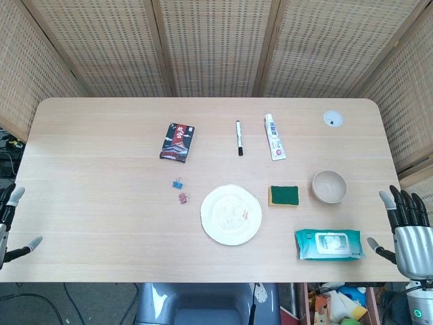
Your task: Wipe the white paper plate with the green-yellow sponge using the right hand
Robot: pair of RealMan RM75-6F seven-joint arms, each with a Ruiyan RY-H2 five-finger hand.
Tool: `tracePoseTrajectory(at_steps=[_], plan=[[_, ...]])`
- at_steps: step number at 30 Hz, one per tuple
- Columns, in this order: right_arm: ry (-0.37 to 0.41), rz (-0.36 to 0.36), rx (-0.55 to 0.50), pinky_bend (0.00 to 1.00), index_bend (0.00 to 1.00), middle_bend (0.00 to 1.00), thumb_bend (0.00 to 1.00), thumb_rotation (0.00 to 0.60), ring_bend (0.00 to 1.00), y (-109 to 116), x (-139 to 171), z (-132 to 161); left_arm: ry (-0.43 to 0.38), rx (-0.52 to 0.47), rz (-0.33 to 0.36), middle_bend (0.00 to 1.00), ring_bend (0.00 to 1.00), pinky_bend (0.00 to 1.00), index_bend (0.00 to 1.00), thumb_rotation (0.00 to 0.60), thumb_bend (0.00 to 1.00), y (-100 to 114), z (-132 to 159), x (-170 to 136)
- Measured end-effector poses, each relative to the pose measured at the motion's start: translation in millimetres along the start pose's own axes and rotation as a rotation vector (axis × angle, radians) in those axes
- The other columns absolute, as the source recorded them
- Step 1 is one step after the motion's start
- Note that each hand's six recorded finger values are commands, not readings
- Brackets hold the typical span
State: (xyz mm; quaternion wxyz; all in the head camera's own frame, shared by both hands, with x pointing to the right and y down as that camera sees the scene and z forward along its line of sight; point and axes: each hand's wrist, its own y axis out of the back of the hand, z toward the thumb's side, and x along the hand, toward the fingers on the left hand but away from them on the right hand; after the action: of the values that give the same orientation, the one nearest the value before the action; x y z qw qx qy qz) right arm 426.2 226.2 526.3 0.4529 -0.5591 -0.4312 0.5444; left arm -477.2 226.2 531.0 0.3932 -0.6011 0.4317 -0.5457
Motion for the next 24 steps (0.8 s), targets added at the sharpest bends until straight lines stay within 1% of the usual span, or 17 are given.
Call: tracePoseTrajectory(at_steps=[7, 10, 12, 16, 21, 24], plan=[[0.008, 0.019, 0.002, 0.00, 0.00, 0.00, 0.00, 0.600, 0.00, -5, -3, 2, 0.006, 0.001, -0.008, 0.00, 0.00, 0.00, 0.00, 0.600, 0.00, -2, -1, 2], [0.029, 0.046, 0.000, 0.00, 0.00, 0.00, 0.00, 0.600, 0.00, -11, -8, 7, 0.009, 0.004, -0.012, 0.00, 0.00, 0.00, 0.00, 0.600, 0.00, -3, -1, 4], [0.055, 0.076, 0.007, 0.00, 0.00, 0.00, 0.00, 0.600, 0.00, -19, -16, 12, 0.008, 0.009, -0.017, 0.00, 0.00, 0.00, 0.00, 0.600, 0.00, -5, 0, 5], [0.134, 0.152, 0.015, 0.00, 0.00, 0.00, 0.00, 0.600, 0.00, -35, -40, 31, 0.011, 0.027, -0.033, 0.00, 0.00, 0.00, 0.00, 0.600, 0.00, -10, 1, 10], [0.256, 0.275, 0.031, 0.00, 0.00, 0.00, 0.00, 0.600, 0.00, -61, -81, 65, 0.040, 0.034, -0.048, 0.00, 0.00, 0.00, 0.00, 0.600, 0.00, -15, -3, 16], [0.319, 0.341, 0.061, 0.00, 0.00, 0.00, 0.00, 0.600, 0.00, -75, -105, 87, 0.054, 0.033, -0.055, 0.00, 0.00, 0.00, 0.00, 0.600, 0.00, -17, -4, 20]])
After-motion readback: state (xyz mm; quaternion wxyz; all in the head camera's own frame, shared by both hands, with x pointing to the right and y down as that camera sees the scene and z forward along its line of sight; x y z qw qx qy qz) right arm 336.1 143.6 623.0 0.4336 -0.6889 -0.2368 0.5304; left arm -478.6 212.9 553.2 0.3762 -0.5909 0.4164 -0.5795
